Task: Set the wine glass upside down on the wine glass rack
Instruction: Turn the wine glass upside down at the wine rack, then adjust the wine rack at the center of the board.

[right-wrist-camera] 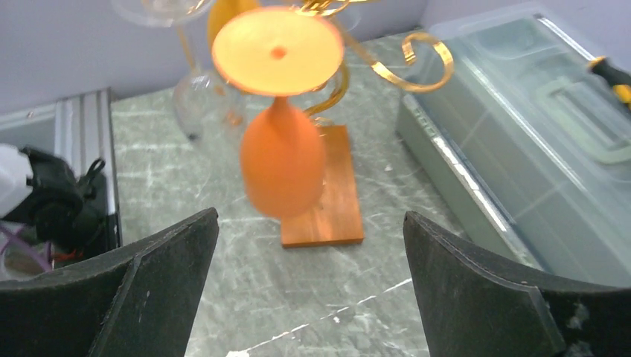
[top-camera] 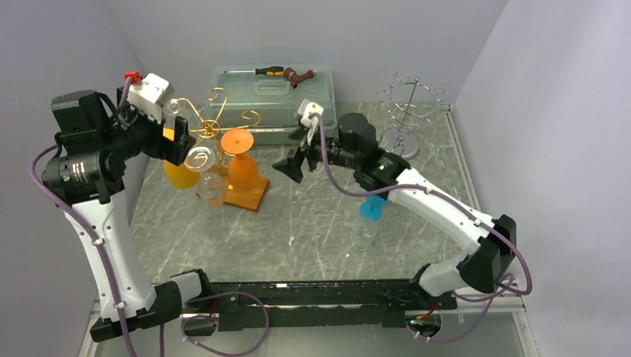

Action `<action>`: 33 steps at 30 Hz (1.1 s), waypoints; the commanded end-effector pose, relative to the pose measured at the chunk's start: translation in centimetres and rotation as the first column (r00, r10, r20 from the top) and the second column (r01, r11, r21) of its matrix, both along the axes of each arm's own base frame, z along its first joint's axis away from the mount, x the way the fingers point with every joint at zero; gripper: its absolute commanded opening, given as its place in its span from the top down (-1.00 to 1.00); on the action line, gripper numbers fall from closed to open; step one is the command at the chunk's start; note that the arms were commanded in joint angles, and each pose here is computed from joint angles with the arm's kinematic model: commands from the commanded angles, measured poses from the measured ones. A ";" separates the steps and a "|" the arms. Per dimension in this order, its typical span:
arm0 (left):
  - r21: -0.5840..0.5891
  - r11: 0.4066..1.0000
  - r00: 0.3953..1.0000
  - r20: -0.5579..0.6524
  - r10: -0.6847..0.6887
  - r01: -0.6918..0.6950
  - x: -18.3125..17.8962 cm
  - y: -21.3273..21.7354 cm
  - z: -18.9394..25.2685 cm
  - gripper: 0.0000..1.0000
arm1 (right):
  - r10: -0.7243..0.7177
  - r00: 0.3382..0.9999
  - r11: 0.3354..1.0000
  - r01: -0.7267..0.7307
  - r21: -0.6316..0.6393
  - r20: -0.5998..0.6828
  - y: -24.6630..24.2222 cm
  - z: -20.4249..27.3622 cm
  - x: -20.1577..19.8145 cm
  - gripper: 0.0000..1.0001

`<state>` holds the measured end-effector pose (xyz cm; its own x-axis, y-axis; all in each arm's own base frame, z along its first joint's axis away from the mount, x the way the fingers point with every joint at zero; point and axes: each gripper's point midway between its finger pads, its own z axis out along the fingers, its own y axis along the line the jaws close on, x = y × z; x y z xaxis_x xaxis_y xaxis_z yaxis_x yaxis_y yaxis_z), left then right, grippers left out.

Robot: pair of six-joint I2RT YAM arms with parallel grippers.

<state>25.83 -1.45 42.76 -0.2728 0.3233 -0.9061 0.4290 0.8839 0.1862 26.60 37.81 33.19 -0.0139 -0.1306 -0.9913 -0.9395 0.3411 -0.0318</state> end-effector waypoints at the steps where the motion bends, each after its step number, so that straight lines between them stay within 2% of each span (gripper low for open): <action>1: -0.041 0.999 0.999 0.022 -0.030 0.031 0.5 -0.7 1.4 -0.99 | -0.182 0.982 0.983 0.180 -0.033 -0.057 -2.4 3.3 3.0 -0.87; 4: -0.051 0.998 0.999 0.006 -0.042 0.042 0.9 -0.8 1.1 -0.97 | -0.266 0.959 0.963 0.268 0.000 -0.100 -2.9 5.6 6.2 -0.69; 7: -0.044 0.997 0.998 -0.008 -0.070 0.069 1.1 -1.0 0.5 -0.88 | -0.285 0.950 0.957 0.289 0.018 -0.130 -2.1 6.7 8.7 -0.59; 13: -0.003 0.995 0.994 -0.020 -0.104 0.103 2.1 -0.7 -0.8 -0.60 | -0.217 0.961 0.970 0.231 0.069 -0.172 1.8 8.5 11.7 -0.40; 17: -0.020 0.991 0.990 -0.047 -0.135 0.134 2.8 -1.0 -1.3 -0.46 | -0.157 0.965 0.981 0.177 0.081 -0.211 4.0 7.8 12.6 -0.29; 23: -0.018 0.986 0.983 -0.082 -0.165 0.164 4.2 -1.4 -2.8 -0.30 | -0.104 0.959 0.988 0.131 0.087 -0.262 5.6 5.9 13.0 0.02; 33: 0.010 0.975 0.966 -0.138 -0.219 0.223 6.8 -3.2 -4.9 -0.25 | -0.048 0.948 0.990 0.087 0.111 -0.314 5.6 4.7 12.2 0.13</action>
